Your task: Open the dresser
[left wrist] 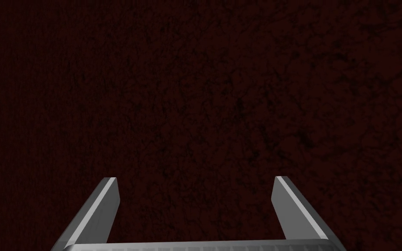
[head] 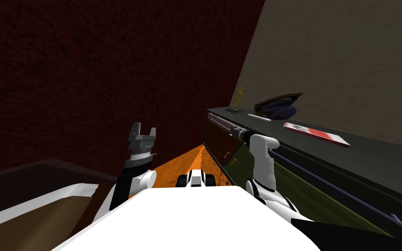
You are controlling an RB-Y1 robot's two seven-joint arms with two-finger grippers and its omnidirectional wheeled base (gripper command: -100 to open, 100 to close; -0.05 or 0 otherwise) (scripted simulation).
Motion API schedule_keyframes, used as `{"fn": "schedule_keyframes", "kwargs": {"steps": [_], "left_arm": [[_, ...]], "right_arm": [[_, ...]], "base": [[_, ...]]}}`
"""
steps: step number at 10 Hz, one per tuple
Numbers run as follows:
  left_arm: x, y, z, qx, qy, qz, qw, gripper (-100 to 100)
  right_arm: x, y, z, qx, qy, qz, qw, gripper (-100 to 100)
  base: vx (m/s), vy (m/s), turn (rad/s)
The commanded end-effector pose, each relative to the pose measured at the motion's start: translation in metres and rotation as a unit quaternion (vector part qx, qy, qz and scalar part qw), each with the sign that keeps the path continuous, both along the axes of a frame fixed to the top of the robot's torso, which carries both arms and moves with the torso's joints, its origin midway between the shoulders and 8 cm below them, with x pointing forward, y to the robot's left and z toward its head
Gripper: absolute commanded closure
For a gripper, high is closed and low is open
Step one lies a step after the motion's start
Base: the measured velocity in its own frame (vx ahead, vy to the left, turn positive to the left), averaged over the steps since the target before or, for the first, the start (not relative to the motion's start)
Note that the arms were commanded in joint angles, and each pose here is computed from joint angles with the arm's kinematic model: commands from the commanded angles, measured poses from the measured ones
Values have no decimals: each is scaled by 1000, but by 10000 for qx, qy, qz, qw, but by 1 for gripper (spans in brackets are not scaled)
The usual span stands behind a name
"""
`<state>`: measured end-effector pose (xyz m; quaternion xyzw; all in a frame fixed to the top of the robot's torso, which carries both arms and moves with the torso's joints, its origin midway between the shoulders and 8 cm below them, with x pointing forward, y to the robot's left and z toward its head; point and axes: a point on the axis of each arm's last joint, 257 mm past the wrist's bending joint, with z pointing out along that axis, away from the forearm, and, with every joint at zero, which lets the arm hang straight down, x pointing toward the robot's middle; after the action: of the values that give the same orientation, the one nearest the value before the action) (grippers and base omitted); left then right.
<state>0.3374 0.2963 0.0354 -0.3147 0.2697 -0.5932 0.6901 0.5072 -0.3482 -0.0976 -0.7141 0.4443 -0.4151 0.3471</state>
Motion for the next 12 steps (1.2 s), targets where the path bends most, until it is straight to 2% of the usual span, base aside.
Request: {"fn": "schedule_keyframes", "kwargs": {"steps": [1, 5, 6, 7, 12], "left_arm": [[0, 0, 0, 0, -1, 0, 10000, 0], [0, 0, 0, -2, -2, -2, 10000, 0], [0, 0, 0, -2, -2, -2, 10000, 0], [0, 0, 0, -1, -1, -1, 10000, 0], [0, 0, 0, 0, -1, 0, 10000, 0]], "right_arm": [[0, 0, 0, -2, -10, -1, 10000, 100], [-6, 3, 3, 27, -20, -218, 9998, 100], [-4, 2, 2, 24, -17, -183, 9998, 100], [-4, 3, 11, 35, 17, -194, 9998, -100], [-4, 2, 39, 25, 17, -249, 9997, -100]], "base": [[11, -3, 1], [-111, 108, 107], [-54, 61, 34], [-15, 14, 44], [-6, -13, 25]]}}
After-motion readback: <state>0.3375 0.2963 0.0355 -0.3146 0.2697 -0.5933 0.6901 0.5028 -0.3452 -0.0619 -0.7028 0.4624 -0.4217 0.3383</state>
